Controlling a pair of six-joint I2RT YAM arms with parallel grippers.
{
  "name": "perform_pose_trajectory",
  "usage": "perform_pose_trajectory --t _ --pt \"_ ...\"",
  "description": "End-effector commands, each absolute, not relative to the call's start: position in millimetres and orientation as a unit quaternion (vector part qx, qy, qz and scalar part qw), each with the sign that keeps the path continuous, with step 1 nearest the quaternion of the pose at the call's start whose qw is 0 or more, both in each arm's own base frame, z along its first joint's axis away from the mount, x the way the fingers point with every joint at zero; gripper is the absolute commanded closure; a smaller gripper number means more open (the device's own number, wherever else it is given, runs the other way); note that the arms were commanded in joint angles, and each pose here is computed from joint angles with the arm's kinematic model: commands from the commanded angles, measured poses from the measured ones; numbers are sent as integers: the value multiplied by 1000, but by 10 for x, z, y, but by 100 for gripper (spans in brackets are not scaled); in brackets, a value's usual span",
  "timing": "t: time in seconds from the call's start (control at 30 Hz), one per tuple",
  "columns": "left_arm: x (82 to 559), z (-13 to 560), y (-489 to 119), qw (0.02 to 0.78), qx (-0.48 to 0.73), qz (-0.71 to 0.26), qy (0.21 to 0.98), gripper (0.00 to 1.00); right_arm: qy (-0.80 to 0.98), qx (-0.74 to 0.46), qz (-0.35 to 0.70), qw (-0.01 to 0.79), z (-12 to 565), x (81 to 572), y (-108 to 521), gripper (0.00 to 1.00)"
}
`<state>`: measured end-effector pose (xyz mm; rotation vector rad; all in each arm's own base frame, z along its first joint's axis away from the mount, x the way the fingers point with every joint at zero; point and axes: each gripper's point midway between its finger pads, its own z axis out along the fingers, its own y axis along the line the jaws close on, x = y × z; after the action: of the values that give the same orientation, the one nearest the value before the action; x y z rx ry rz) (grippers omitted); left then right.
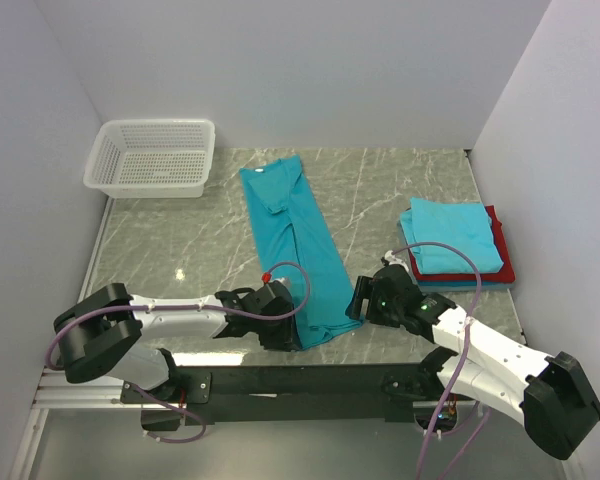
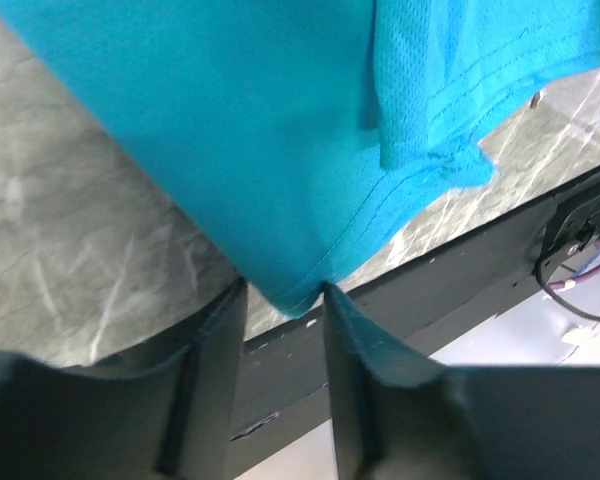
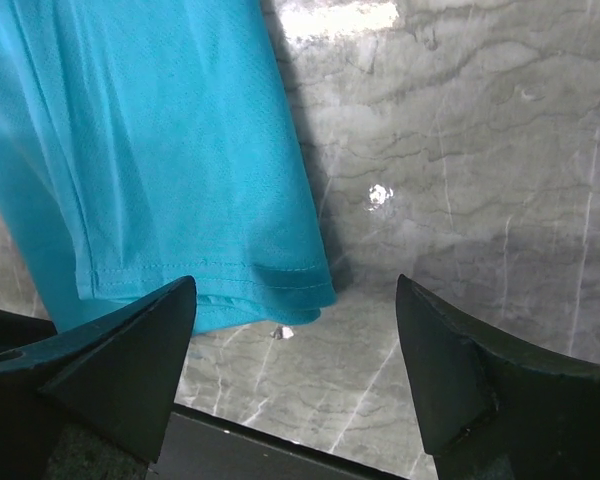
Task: Fold and stack the t-shirts
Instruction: Fold the tshirt
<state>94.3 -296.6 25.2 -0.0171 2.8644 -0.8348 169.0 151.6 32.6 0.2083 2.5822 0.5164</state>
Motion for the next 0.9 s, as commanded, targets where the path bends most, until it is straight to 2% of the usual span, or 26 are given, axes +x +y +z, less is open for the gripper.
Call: perform_pose_trajectory --t 0.0,0.07,0.13,0.3,0.33,0.37,0.4,0.63,0.73,0.77,0.83,0.87 --pt "957 246 -3060 74 -4 -280 957 61 943 86 197 253 299 1713 1519 15" --pt "955 230 -3069 69 -1 -275 959 73 942 87 199 255 298 1707 1517 17" --pt "953 203 -3062 66 -3 -268 961 100 942 87 199 257 291 1710 1515 19" --pt "955 188 -3007 66 -9 -253 965 100 941 85 201 258 282 1724 1530 27" --pt "964 217 -3017 70 -8 -255 964 100 942 84 200 257 272 1726 1532 30" --pt "971 223 -3010 71 -10 -254 965 100 942 81 208 250 267 1704 1560 40" --pt "978 223 -2999 75 -10 -252 965 100 942 80 212 248 266 1700 1579 44" --pt "964 222 -2991 72 -11 -254 964 100 945 77 211 237 183 1680 1594 54" --pt "966 218 -2984 73 -12 -254 964 100 947 79 209 232 140 1667 1592 66" --pt "960 216 -2968 73 -13 -252 965 100 947 77 208 230 135 1661 1591 74" --pt "950 219 -2939 73 -17 -249 966 100 948 77 206 229 133 1645 1574 80" --pt "949 223 -2927 74 -18 -249 966 100 949 72 206 227 126 1619 1567 87"
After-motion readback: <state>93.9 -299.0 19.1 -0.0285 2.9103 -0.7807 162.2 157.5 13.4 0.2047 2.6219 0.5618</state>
